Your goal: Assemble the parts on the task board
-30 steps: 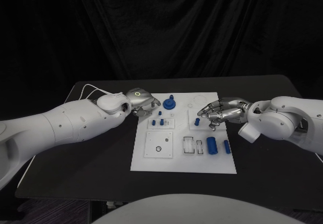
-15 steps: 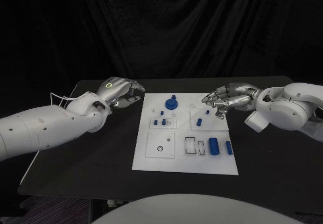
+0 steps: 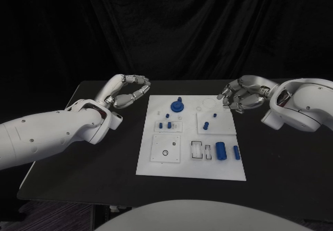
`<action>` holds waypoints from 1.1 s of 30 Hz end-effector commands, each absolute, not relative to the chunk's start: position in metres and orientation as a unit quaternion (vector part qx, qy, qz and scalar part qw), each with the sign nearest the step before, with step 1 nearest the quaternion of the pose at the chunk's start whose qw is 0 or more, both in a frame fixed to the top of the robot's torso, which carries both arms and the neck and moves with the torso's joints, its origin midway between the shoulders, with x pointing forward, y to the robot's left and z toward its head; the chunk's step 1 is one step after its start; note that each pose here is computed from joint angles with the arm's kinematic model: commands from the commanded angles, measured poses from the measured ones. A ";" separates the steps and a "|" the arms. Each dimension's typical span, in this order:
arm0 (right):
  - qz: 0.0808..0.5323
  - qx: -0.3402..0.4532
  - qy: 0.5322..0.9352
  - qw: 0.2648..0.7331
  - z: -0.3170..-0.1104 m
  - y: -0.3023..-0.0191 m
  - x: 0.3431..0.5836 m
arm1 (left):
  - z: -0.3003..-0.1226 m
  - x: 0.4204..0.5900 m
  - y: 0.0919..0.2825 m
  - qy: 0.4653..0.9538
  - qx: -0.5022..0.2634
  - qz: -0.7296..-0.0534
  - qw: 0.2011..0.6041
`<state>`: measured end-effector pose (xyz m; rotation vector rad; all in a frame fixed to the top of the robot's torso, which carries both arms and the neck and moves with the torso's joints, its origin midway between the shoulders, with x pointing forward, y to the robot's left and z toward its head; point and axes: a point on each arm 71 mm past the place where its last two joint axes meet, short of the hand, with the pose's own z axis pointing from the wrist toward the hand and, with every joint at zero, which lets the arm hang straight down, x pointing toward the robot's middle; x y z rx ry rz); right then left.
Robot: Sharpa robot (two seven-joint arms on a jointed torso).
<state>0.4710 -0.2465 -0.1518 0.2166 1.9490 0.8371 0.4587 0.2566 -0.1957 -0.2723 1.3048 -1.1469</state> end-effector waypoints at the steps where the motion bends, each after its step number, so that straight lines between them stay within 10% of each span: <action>1: 0.272 -0.032 0.759 0.591 -0.142 -0.252 0.475 | -0.191 0.454 0.251 0.514 -0.249 -0.648 0.503; 12: 0.165 -0.130 0.716 0.666 -0.140 -0.271 0.462 | -0.190 0.439 0.247 0.482 -0.345 -0.733 0.333; 33: 0.163 -0.149 0.723 0.655 -0.174 -0.272 0.446 | -0.185 0.422 0.255 0.458 -0.387 -0.747 0.286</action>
